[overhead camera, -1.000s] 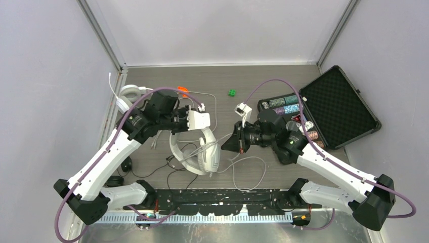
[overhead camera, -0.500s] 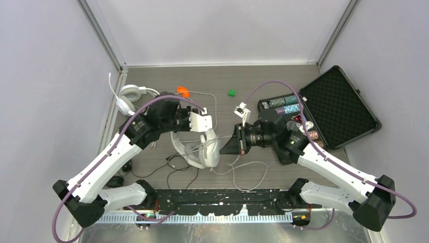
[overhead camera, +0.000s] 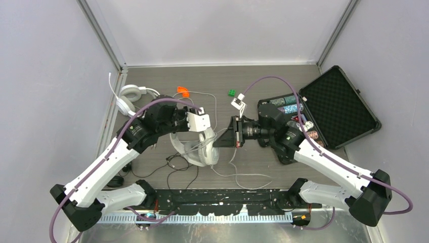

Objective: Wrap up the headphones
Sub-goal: Wrap the headphones cable around the headphones.

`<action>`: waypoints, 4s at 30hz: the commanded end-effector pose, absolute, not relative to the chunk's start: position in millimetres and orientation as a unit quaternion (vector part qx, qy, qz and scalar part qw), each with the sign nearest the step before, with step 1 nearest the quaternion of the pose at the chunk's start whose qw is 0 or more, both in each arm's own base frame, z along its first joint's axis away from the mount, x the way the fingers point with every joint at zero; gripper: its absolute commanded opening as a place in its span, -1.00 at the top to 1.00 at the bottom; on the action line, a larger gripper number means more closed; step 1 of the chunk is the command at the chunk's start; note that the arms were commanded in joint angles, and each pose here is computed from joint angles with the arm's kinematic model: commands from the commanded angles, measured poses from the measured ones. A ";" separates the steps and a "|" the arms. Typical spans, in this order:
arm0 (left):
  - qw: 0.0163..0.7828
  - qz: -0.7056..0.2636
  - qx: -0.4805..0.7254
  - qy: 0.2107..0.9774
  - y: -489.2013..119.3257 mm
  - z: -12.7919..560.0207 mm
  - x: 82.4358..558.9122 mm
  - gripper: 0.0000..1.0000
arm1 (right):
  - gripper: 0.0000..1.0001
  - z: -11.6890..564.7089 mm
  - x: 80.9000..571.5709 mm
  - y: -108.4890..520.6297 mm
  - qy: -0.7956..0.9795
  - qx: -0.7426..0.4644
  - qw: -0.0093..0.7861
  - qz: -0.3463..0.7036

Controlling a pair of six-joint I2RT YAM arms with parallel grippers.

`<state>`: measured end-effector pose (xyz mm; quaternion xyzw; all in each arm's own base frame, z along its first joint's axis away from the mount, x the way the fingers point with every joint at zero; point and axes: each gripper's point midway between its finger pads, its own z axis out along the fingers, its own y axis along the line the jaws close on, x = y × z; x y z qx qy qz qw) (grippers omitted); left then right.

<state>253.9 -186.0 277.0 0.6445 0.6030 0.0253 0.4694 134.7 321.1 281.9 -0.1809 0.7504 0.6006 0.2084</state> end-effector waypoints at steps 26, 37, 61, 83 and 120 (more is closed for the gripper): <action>0.485 0.029 0.441 0.754 -151.2 289.0 258.7 1.00 | 0.79 380.6 139.5 337.3 0.673 -0.175 0.221 0.683; 0.469 0.022 0.351 0.810 -143.1 288.7 259.1 1.00 | 0.77 384.3 149.7 342.2 0.683 -0.154 0.225 0.677; 0.457 0.015 0.120 0.881 -151.4 306.7 290.3 1.00 | 0.85 338.1 151.5 359.8 0.723 -0.203 0.309 0.584; 0.506 -0.147 -0.062 0.847 -156.2 355.8 317.0 1.00 | 0.90 283.9 153.2 352.7 0.729 -0.236 0.379 0.519; 0.521 -0.135 -0.085 0.838 -146.9 348.8 342.3 1.00 | 0.99 245.7 76.6 383.2 0.712 -0.428 0.331 0.448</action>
